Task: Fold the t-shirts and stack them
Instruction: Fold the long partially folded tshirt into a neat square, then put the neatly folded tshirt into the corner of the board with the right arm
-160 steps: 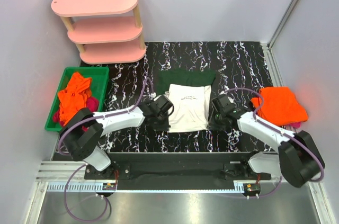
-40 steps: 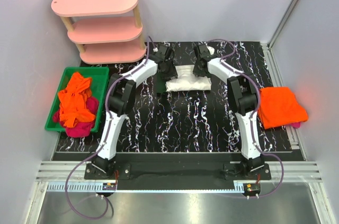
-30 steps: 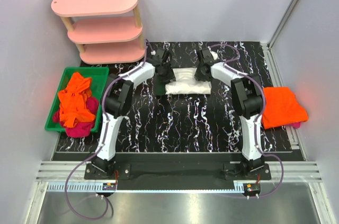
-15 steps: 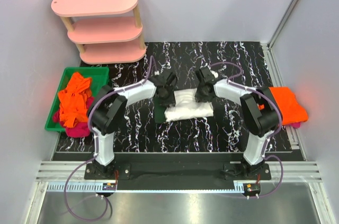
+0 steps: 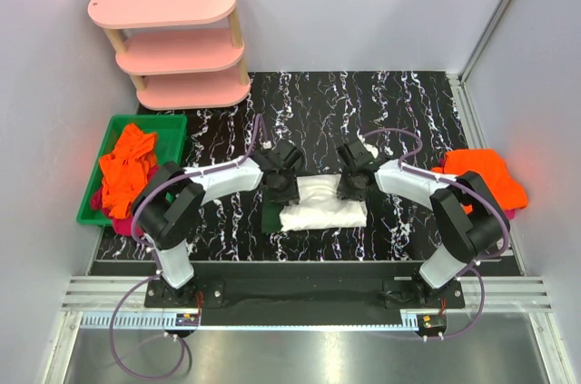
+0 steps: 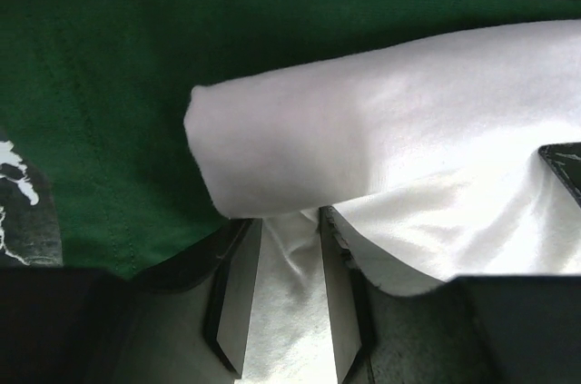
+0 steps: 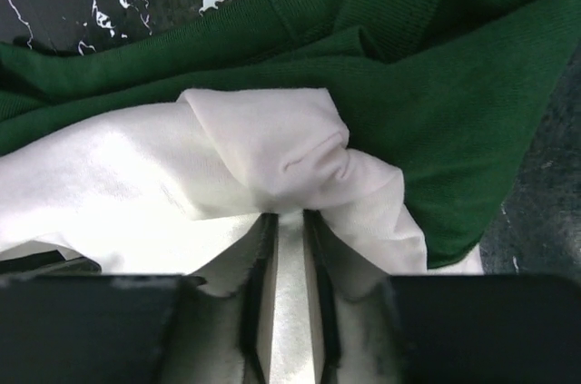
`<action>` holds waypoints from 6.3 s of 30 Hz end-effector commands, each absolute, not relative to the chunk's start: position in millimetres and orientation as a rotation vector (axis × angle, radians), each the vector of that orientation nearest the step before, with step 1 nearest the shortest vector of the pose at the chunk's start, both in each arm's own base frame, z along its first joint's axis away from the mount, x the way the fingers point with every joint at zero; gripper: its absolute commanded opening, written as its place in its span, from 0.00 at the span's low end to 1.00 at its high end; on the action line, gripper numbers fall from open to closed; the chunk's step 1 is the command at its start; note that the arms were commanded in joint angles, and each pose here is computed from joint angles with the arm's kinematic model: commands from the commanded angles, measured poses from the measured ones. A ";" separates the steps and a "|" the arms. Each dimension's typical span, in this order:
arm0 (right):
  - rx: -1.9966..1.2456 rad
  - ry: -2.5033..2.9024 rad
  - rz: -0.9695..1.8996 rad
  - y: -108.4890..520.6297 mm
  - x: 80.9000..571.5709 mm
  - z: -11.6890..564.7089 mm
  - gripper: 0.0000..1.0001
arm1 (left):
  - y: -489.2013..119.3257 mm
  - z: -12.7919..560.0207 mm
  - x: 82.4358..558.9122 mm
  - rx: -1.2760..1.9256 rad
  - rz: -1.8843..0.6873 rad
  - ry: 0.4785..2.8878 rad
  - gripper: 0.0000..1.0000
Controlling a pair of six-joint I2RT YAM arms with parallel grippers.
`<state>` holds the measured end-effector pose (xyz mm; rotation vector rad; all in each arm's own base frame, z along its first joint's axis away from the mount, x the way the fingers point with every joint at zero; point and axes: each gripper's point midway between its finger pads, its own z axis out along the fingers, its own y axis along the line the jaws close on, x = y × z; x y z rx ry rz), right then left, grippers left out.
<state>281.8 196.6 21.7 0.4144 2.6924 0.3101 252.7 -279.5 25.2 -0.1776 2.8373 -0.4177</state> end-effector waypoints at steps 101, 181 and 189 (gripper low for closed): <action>0.709 2.870 0.032 133.6 183.7 -36.5 0.52 | -286.2 91.2 285.9 0.004 -0.521 2.602 0.44; 0.796 2.106 -0.837 -109.3 292.9 231.1 0.00 | -272.1 80.9 219.9 0.133 -0.538 2.672 0.44; 0.989 2.097 -0.845 -144.0 297.3 219.7 0.00 | -275.3 81.5 217.7 0.166 -0.560 2.678 0.44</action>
